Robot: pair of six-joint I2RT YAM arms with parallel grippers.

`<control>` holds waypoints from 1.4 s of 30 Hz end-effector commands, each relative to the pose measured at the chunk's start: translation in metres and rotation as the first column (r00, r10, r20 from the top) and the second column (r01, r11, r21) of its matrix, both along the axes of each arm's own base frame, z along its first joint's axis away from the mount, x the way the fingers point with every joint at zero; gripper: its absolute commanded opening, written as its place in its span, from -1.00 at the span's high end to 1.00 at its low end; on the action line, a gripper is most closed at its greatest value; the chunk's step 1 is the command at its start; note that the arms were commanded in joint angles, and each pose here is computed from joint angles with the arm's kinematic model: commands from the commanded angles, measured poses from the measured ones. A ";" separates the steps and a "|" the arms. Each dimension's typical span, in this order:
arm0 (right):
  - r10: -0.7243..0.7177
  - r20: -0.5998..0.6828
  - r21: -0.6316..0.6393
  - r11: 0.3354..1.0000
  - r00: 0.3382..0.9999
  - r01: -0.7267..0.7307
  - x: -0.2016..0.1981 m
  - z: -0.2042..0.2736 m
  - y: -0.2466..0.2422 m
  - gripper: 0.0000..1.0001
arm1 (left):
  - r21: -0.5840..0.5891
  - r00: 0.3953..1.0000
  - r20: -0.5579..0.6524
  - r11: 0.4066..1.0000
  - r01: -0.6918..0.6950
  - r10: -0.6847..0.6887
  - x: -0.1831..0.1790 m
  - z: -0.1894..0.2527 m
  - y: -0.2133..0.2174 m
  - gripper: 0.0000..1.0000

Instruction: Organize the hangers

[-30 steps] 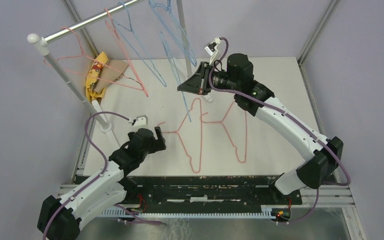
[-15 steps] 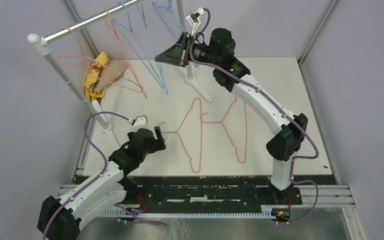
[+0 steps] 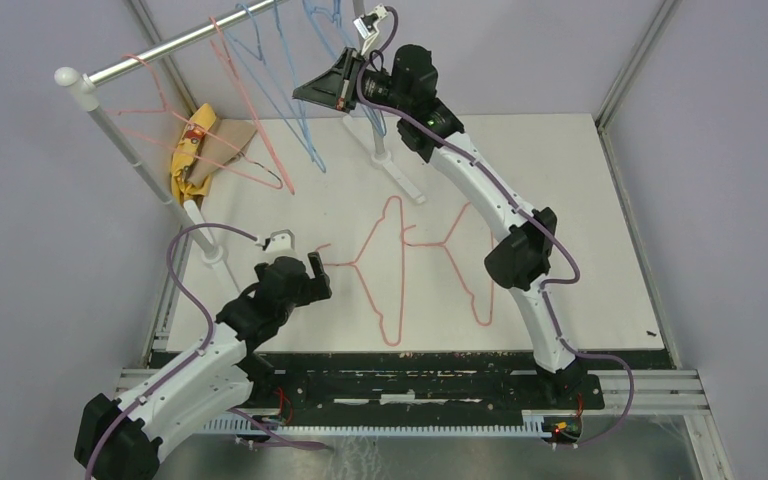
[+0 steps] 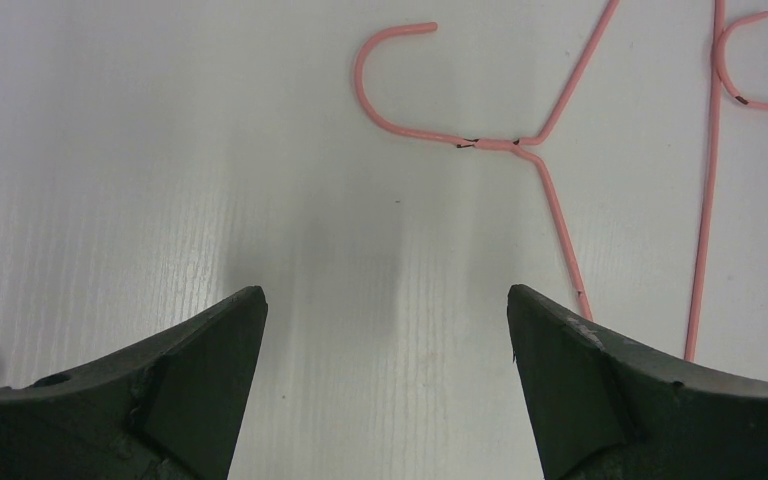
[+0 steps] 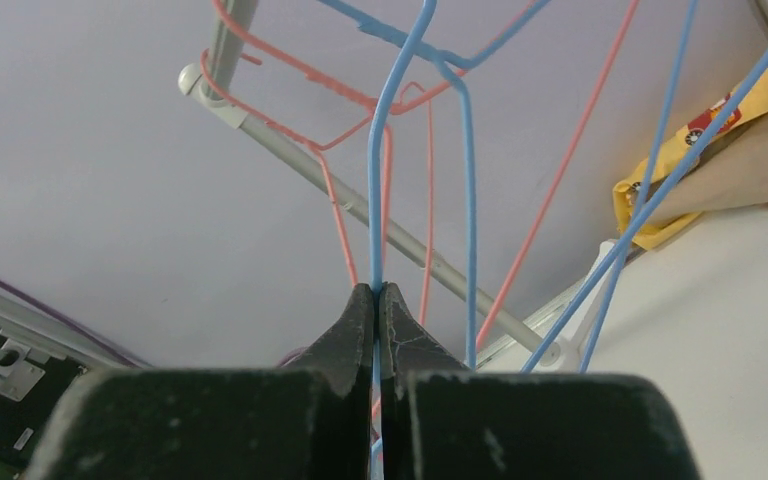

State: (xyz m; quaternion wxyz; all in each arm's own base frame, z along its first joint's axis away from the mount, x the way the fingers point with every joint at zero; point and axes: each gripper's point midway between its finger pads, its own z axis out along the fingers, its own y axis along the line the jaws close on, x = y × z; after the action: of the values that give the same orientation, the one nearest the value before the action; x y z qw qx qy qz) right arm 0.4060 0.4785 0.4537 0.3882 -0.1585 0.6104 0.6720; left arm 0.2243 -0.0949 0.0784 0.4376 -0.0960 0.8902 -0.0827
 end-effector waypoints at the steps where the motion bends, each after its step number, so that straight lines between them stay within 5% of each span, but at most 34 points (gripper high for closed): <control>1: -0.061 0.025 0.046 0.997 0.998 0.060 0.018 0.016 -0.012 0.99 | -0.057 0.998 0.053 0.998 -0.031 0.034 0.009 0.019 -0.005 -0.93; 9: -0.077 -0.025 0.007 0.997 0.997 0.077 0.039 -0.012 -0.023 0.99 | -0.044 0.999 0.043 0.999 -0.028 0.030 0.011 0.017 -0.006 -0.93; 16: -0.109 0.062 0.002 0.994 0.992 0.109 0.025 -0.006 -0.046 0.02 | -0.037 0.999 0.033 0.999 -0.030 0.031 0.010 0.014 -0.006 -0.93; 24: -0.171 0.152 -0.094 0.978 0.974 0.187 -0.007 -0.021 -0.079 -0.44 | -0.024 0.999 0.023 0.999 -0.039 0.040 0.010 0.011 -0.004 -0.94; 30: -0.264 0.213 -0.257 0.914 0.941 0.315 -0.034 -0.060 -0.121 -0.52 | -0.016 0.999 0.006 0.999 -0.042 0.042 0.012 0.006 -0.005 -0.93; 37: -0.354 0.362 -0.435 0.754 0.862 0.492 -0.054 -0.089 -0.171 -0.53 | -0.002 0.999 -0.010 0.999 -0.039 0.039 0.017 0.005 -0.009 -0.93; 42: -0.313 0.412 -0.453 0.745 0.856 0.490 -0.072 -0.085 -0.175 -0.53 | -0.003 0.999 -0.010 0.999 -0.035 0.034 0.023 0.008 -0.013 -0.93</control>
State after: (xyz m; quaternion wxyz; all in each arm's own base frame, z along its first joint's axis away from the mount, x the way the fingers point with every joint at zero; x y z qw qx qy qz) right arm 0.3409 0.3164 0.3660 0.5293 -0.1979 0.7295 0.3855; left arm 0.2274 -0.0952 0.0606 0.4015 -0.0878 0.9104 -0.0479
